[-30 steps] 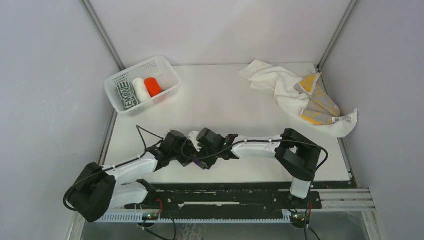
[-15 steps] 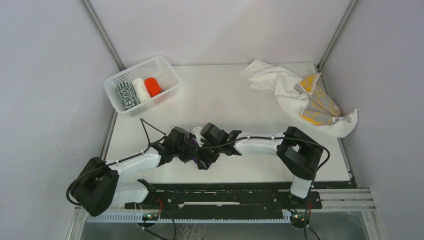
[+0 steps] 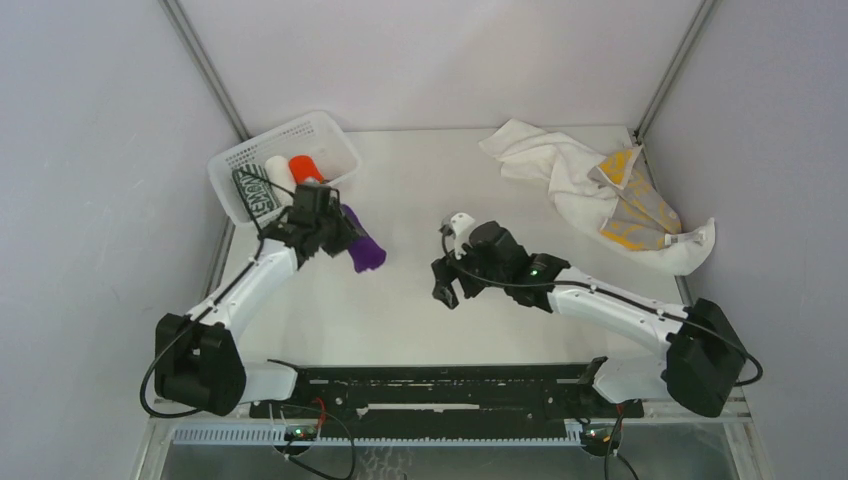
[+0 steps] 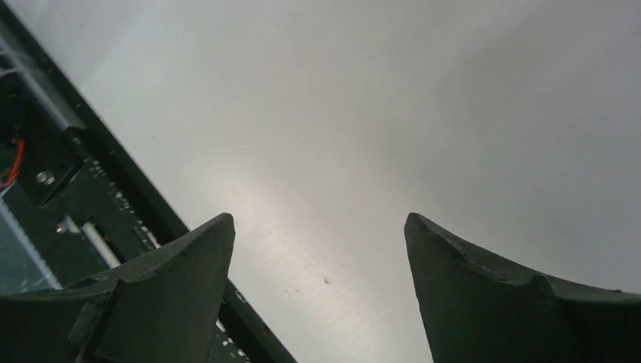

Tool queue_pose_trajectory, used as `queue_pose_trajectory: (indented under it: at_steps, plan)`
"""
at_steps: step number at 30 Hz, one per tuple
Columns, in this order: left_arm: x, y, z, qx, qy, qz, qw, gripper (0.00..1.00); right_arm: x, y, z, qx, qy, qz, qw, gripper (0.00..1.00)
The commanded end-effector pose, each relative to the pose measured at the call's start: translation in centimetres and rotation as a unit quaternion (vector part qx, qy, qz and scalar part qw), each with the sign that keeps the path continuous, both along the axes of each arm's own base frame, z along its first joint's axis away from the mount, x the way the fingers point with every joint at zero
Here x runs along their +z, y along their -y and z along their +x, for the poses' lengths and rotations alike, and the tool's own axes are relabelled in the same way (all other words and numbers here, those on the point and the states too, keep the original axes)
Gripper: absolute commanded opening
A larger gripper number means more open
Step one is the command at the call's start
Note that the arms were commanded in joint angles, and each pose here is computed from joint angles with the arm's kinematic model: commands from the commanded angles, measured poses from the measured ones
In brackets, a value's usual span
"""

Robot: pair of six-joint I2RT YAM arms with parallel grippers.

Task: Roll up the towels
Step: Pick up the towel at the center of the board, then place the towel in the bin.

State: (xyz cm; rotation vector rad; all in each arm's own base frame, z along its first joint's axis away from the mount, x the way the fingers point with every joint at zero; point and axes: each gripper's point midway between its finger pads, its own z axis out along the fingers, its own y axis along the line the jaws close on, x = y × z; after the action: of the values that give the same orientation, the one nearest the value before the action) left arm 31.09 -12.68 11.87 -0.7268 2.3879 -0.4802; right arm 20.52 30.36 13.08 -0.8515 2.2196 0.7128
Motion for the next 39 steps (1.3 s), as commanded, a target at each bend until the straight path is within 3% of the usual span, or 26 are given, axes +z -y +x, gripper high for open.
queue_pose_trajectory:
  at_steps: [1,11,19,24,29,39]
  plan:
    - [6.2,-1.9,4.9,-0.04,0.068,0.016,0.997,0.35,0.1,3.2,1.5,-0.062,0.015,0.001,0.998,0.83]
    - [12.7,-6.5,16.7,-0.058,0.154,0.012,0.986,0.35,-1.2,4.8,2.1,-0.089,0.007,0.014,0.996,0.84]
    - [12.3,-8.5,25.5,-0.076,0.182,-0.027,0.98,0.36,-2.4,5.0,2.4,-0.093,0.001,0.002,0.996,0.85]
    - [8.5,-9.8,29.2,-0.073,0.15,-0.028,0.986,0.36,-3.0,5.4,2.6,-0.095,-0.006,-0.007,0.995,0.85]
    - [3.6,-10.9,30.1,-0.06,0.098,-0.031,0.993,0.37,-3.5,5.6,2.7,-0.1,-0.017,-0.009,0.995,0.85]
    - [-3.2,-13.8,27.9,-0.019,-0.01,0.045,0.999,0.42,-4.4,6.0,2.5,-0.105,-0.031,-0.023,0.994,0.84]
